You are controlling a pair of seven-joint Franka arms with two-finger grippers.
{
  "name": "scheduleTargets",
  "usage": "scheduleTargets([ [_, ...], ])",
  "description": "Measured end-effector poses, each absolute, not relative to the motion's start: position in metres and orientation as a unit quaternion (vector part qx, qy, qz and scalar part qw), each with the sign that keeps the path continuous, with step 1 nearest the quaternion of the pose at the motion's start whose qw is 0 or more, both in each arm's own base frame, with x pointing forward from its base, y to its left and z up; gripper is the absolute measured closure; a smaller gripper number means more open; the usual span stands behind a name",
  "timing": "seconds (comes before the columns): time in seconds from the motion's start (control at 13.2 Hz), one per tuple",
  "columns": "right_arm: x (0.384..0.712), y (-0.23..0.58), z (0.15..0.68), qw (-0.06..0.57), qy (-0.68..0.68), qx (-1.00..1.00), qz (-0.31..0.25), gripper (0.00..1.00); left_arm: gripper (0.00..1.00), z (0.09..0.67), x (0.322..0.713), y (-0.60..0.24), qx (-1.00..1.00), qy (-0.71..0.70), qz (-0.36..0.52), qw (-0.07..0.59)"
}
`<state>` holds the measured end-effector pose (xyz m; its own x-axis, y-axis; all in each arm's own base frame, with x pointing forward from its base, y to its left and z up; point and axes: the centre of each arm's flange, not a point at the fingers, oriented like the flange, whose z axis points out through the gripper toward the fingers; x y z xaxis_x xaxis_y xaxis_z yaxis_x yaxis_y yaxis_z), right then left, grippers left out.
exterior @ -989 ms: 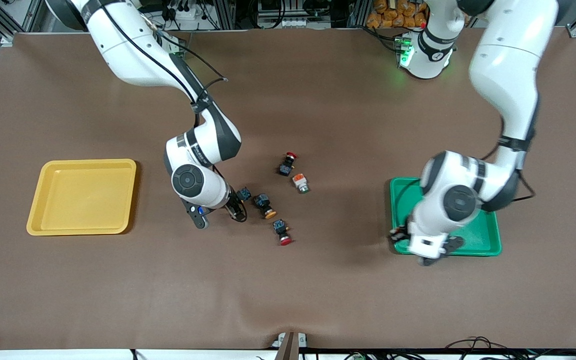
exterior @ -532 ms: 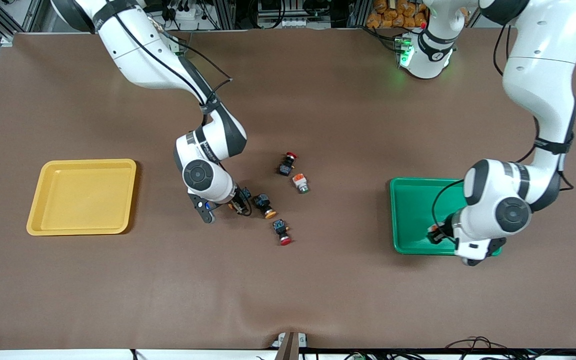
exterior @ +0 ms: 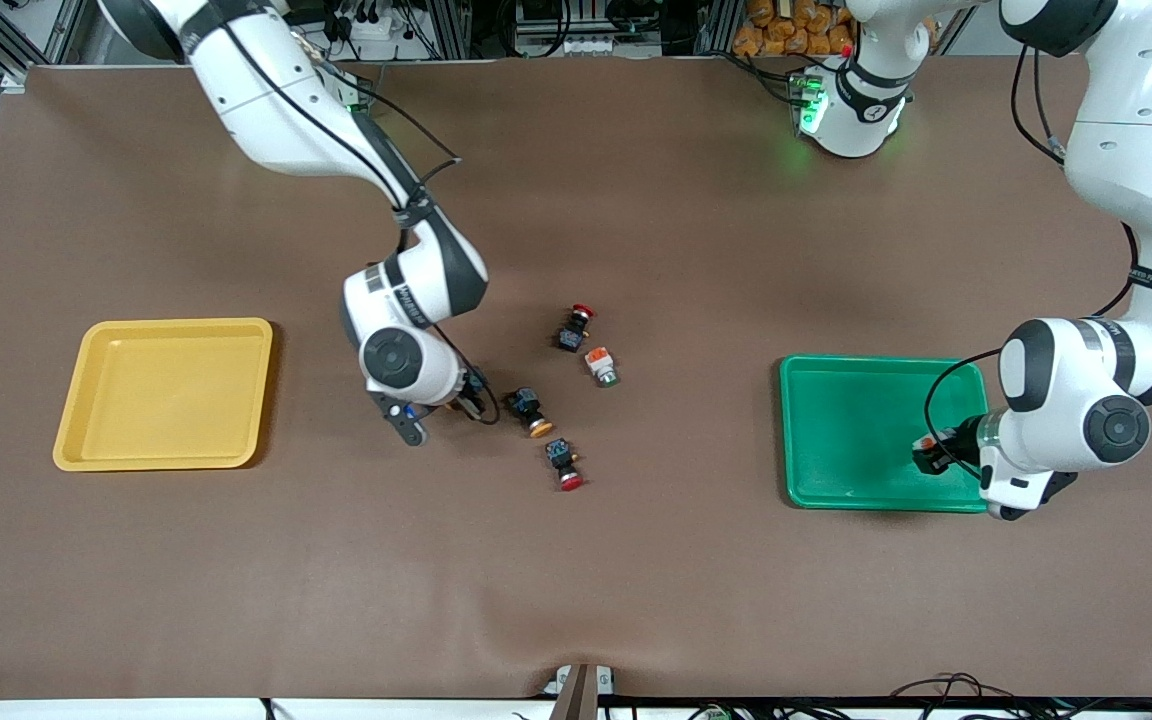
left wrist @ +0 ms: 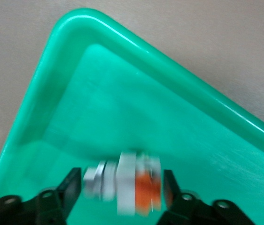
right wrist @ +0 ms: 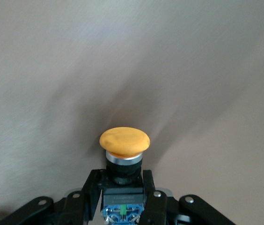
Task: Place green and yellow buttons in trays
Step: 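Place the green button in the green tray while the right gripper grasps yellow button, then lower the yellow button into the yellow tray and open the right gripper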
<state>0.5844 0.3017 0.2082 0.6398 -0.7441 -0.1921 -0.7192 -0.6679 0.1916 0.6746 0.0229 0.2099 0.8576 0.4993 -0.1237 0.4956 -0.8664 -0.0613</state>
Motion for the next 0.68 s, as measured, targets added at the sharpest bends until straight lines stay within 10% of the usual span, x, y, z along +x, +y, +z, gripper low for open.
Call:
scheduleTargets([
  [0.15, 0.6, 0.255, 0.25, 0.052, -0.366, 0.915, -0.161, 0.59, 0.0, 0.223, 0.677, 0.006, -0.967, -0.247, 0.059, 0.006],
  [0.68, 0.617, 0.036, 0.284, 0.026, -0.204, 0.948, -0.243, 0.59, 0.0, 0.269, 0.675, -0.116, -0.97, -0.238, 0.043, -0.038],
])
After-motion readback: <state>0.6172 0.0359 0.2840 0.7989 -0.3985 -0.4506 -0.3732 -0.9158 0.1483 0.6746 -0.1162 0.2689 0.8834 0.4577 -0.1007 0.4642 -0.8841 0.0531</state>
